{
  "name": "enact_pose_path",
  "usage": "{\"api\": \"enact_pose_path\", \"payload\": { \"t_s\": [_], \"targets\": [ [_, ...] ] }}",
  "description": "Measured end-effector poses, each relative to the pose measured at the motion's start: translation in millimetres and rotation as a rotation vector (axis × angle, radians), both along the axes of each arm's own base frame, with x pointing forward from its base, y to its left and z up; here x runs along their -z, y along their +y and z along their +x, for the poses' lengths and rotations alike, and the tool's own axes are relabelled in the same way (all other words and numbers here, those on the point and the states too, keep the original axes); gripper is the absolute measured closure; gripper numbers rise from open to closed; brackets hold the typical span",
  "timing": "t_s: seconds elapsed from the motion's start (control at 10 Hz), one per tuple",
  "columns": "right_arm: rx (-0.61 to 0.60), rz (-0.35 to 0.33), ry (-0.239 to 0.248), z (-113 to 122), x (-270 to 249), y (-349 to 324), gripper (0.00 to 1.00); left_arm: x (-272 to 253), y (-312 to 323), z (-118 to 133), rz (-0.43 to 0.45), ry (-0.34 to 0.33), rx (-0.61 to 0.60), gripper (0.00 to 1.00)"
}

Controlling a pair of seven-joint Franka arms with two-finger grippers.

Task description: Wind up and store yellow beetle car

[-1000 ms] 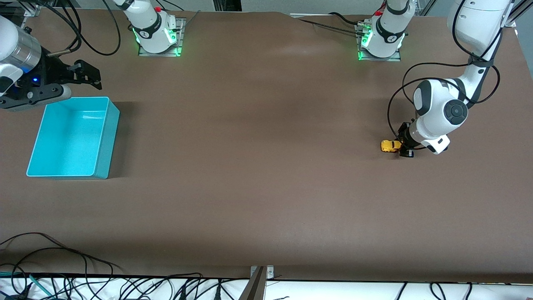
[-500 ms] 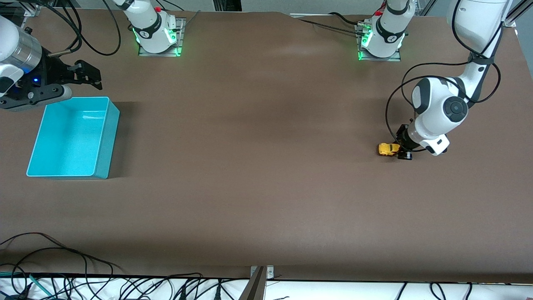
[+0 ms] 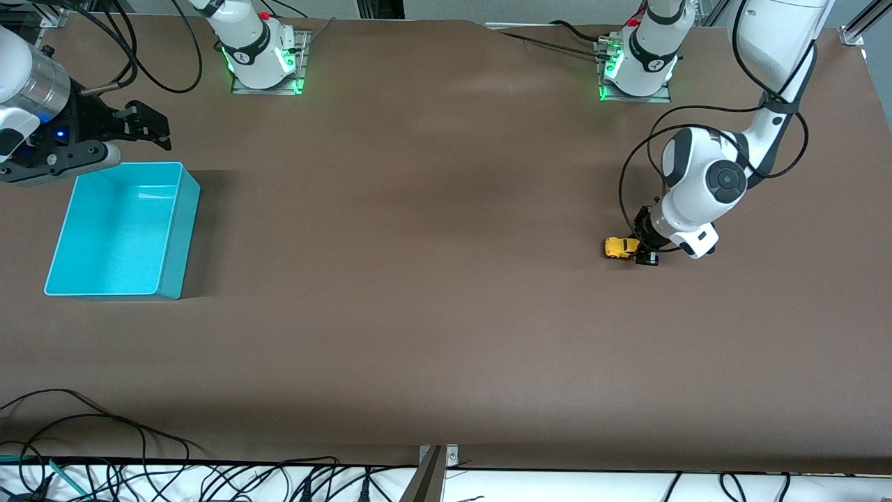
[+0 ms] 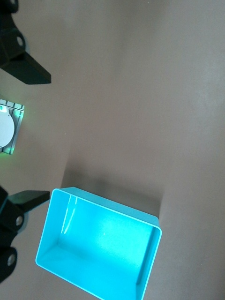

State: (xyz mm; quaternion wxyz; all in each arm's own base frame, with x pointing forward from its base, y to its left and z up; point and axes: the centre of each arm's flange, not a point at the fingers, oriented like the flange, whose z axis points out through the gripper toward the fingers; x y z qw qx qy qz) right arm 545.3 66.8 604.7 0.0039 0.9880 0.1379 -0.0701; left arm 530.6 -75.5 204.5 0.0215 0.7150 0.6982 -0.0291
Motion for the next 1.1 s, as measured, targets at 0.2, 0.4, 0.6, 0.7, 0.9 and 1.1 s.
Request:
{"api": "enact_pose_path", "payload": {
  "t_s": [0.2, 0.4, 0.6, 0.7, 0.9, 1.1],
  "targets": [
    [-0.003, 0.000, 0.000, -0.2, 0.0, 1.6, 0.00, 5.4, -4.3, 3.9, -0.002, 0.006, -0.020, 0.55],
    [-0.003, 0.000, 0.000, -0.2, -0.1, 1.8, 0.00, 17.6, -6.0, 5.3, -0.004, 0.014, -0.021, 0.55],
    [-0.004, 0.000, 0.000, -0.2, -0.1, 2.0, 0.00, 20.7, -6.0, 6.2, -0.004, 0.015, -0.022, 0.55],
    [-0.004, 0.000, 0.000, -0.2, -0.1, 2.0, 0.00, 20.8, -4.9, 6.3, -0.004, 0.015, -0.022, 0.55],
    [-0.004, 0.000, 0.000, -0.2, -0.1, 2.2, 0.00, 21.0, 1.0, 7.0, -0.002, 0.016, -0.025, 0.55],
    [-0.004, 0.000, 0.000, -0.2, -0.1, 2.3, 0.00, 21.2, 13.1, 8.3, -0.002, 0.017, -0.028, 0.55]
  ]
}}
